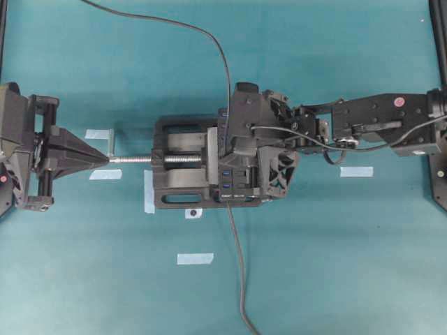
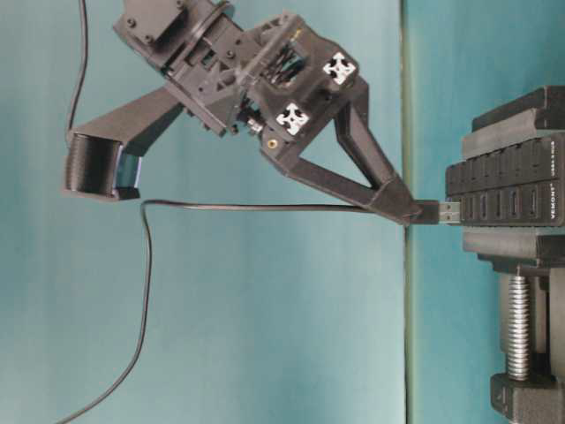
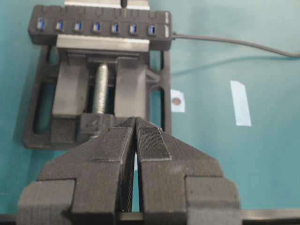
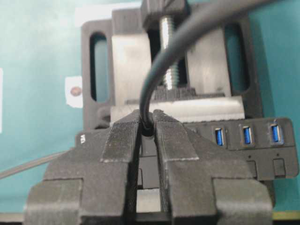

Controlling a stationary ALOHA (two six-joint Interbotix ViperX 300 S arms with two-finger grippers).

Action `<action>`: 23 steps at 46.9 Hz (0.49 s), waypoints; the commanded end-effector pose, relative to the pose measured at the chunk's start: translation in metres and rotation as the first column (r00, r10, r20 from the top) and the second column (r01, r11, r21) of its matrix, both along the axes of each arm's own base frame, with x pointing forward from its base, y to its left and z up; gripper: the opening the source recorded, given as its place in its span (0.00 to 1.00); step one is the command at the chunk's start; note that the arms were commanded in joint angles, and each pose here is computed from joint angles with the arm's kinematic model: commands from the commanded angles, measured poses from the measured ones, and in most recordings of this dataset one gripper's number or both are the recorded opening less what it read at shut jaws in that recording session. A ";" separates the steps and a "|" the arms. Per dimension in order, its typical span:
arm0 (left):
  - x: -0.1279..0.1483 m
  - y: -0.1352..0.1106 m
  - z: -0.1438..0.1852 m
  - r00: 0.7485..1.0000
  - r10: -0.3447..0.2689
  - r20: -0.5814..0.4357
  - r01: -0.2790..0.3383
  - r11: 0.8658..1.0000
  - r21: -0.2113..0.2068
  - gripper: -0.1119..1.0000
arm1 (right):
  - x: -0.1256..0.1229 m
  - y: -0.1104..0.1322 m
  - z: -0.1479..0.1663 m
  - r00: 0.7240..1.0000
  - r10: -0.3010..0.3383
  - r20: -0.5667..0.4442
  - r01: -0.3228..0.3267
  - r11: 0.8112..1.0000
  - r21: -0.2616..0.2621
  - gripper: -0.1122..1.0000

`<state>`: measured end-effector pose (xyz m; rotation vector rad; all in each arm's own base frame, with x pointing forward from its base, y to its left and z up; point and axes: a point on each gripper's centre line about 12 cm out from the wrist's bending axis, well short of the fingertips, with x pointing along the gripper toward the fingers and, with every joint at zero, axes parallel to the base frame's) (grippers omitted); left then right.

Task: Insert the USB into the second port from the front of the fixed hub.
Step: 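Carry the plug with the right gripper toward the hub's front ports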

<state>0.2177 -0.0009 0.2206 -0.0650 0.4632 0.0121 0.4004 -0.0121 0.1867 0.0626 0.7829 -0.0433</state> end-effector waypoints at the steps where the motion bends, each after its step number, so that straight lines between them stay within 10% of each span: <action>1: 0.002 0.000 0.004 1.000 0.002 0.014 -0.002 1.000 -0.001 0.12 | 0.003 0.003 0.010 1.000 0.001 0.031 -0.001 1.000 0.006 0.18; 23: 0.003 0.001 0.005 1.000 0.005 0.018 -0.005 1.000 -0.002 0.12 | 0.005 0.009 -0.001 1.000 0.013 0.003 -0.013 1.000 0.011 0.18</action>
